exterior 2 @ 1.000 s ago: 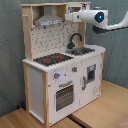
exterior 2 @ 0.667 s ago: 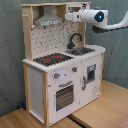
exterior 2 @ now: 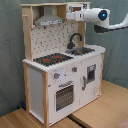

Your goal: Play with the kitchen

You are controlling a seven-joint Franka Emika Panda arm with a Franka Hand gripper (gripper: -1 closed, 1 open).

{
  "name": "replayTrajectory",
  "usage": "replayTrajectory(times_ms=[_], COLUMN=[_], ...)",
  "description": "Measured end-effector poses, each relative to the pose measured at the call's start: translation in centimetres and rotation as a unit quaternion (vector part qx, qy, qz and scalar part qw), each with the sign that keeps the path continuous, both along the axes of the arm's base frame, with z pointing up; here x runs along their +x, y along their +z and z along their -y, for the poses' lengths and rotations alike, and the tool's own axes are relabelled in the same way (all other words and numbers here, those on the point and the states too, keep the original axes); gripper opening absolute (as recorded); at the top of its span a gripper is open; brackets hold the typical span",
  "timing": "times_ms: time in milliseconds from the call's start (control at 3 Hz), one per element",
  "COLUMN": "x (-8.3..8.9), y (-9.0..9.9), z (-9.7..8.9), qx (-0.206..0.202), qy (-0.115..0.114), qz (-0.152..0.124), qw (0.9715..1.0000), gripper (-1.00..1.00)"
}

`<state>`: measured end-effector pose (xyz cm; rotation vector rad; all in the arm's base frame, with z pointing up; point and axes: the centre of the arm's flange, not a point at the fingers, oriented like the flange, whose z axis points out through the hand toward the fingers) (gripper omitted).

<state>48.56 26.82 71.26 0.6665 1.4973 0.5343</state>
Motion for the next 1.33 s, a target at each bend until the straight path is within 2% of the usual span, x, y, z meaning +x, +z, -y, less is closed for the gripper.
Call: replayTrajectory(times_ms=[333, 1333], x=[-1.4, -5.8], y=[0.3, 0.6], z=[0.6, 2.3], qx=[0.003, 0.009], qy=[0.018, 0.047], qz=[-0.012, -0.037], qw=[0.9998, 0.9982], gripper=[-1.00, -1.00])
